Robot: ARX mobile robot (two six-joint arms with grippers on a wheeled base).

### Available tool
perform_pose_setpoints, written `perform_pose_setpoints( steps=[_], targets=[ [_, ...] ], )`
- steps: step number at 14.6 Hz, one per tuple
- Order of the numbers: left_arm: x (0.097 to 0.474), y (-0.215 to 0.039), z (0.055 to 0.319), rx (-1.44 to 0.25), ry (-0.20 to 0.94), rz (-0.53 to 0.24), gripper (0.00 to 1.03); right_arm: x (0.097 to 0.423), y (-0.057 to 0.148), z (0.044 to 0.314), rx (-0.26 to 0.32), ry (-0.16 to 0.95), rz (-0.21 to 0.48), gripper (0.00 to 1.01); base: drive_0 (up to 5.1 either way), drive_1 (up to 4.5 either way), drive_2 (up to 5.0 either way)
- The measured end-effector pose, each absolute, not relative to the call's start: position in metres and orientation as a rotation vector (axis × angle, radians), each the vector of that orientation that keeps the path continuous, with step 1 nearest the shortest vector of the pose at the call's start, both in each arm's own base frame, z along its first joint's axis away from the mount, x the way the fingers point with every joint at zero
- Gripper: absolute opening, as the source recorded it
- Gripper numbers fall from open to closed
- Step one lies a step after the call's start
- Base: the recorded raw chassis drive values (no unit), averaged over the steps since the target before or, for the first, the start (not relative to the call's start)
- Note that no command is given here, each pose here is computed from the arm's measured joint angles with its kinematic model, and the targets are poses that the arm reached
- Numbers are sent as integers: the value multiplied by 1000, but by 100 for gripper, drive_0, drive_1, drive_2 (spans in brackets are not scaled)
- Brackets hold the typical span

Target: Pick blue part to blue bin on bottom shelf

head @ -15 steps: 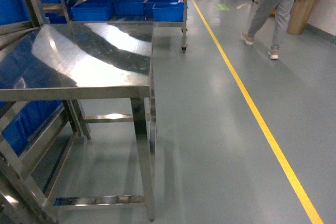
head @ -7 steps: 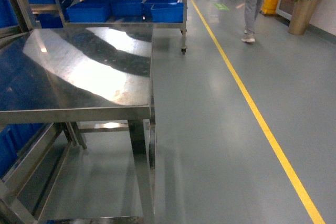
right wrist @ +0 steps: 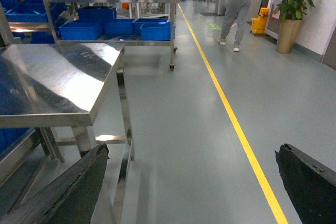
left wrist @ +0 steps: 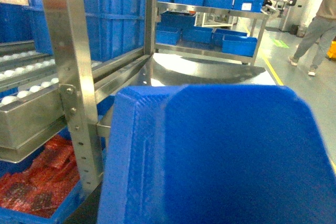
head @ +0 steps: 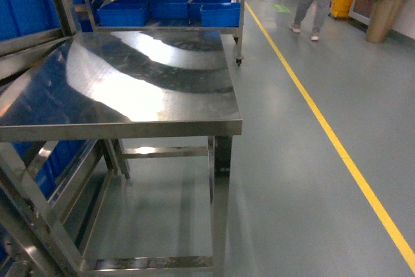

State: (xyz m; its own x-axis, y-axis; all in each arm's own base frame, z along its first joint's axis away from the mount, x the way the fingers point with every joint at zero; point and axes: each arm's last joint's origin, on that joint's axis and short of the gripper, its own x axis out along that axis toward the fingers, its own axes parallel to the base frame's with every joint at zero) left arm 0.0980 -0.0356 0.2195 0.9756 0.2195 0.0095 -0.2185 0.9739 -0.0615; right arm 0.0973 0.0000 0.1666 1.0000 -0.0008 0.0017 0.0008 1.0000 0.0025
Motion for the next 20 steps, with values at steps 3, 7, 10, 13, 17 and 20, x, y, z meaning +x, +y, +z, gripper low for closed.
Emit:
perform_pose_setpoints(
  steps=[3, 7, 10, 13, 17, 20],
  targets=[
    [98, -36, 219, -60, -16, 221, 43, 97, 0, 167, 2, -1, -1, 98, 3, 414, -407],
    [98, -36, 220, -61, -17, 220, 43, 97, 0, 167, 2, -1, -1, 98, 3, 414, -407],
    [98, -36, 219, -59, -15, 221, 43, 97, 0, 167, 2, -3, 0, 98, 3, 414, -407],
    [98, -36, 220, -60, -16, 221, 43, 97, 0, 167, 2, -1, 0, 98, 3, 414, -407],
    [98, -36, 219, -60, -16, 221, 43, 97, 0, 167, 2, -3, 0, 98, 3, 414, -407],
    [98, -36, 220, -61, -18, 221, 43, 97, 0, 167, 2, -2, 0, 98, 3, 414, -407]
  ],
)
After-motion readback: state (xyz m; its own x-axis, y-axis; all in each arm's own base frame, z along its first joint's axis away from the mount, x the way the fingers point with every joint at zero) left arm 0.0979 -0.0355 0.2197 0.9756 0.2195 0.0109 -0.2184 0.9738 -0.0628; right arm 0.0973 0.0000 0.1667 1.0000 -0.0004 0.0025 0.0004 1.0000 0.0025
